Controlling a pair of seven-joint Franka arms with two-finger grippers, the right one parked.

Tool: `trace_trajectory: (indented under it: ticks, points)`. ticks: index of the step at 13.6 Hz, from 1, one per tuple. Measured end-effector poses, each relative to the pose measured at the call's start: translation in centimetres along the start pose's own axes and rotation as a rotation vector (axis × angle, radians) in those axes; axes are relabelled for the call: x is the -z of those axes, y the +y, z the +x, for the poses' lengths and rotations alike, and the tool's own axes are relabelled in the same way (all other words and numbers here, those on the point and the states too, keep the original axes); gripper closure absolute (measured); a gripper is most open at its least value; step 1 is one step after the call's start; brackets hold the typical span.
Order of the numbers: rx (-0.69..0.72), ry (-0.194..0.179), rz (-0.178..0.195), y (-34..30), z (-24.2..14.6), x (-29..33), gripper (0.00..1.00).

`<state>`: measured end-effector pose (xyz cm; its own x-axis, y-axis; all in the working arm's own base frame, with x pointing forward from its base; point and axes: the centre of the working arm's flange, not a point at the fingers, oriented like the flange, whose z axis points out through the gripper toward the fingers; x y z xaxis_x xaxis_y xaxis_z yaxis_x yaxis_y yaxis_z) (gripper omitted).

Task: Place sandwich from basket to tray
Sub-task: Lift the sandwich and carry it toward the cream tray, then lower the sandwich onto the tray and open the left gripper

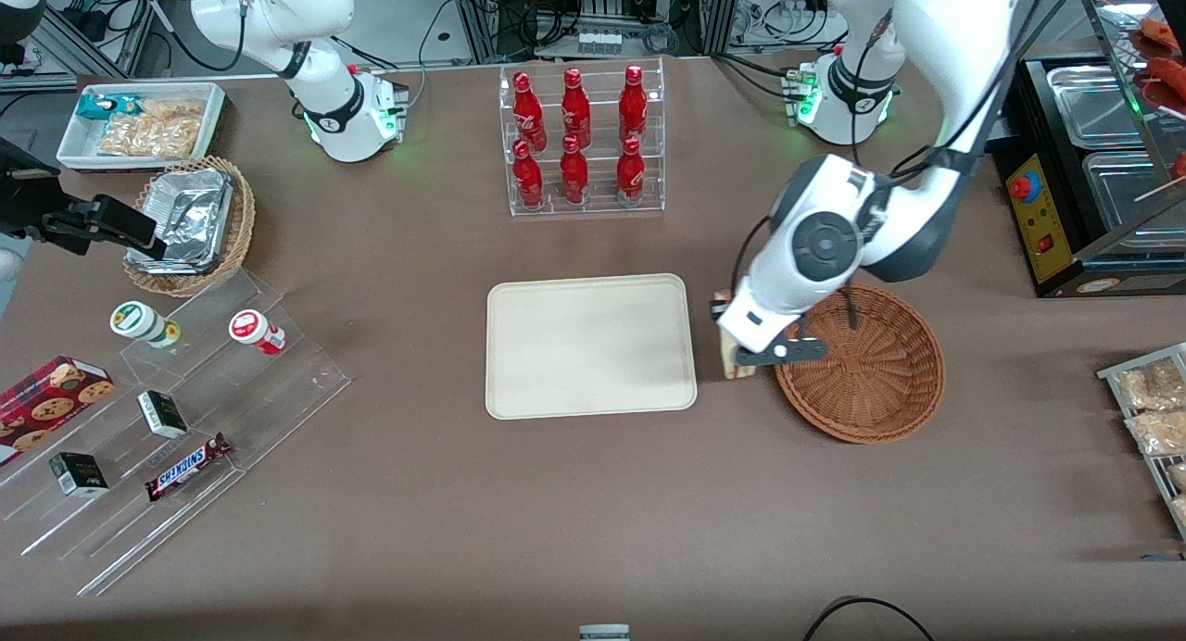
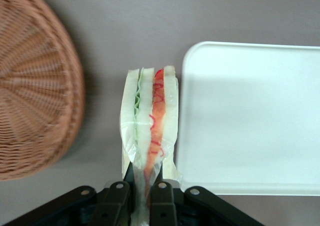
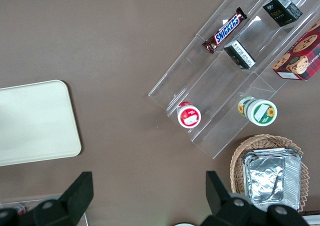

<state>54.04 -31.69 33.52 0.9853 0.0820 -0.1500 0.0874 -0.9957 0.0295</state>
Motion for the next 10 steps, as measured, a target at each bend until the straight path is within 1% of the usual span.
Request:
trace_trajectory:
  ticks: [3, 4, 8, 10]
  points:
    - [0.02, 0.005, 0.012, 5.3, -0.9, -1.9, 0.86]
    - [0.029, 0.007, 0.009, 7.0, -1.1, -2.4, 0.86]
    - [0.068, 0.001, -0.027, 12.8, -2.0, -3.8, 0.86]
    - [0.068, 0.014, -0.027, 15.4, -2.7, -4.7, 0.86]
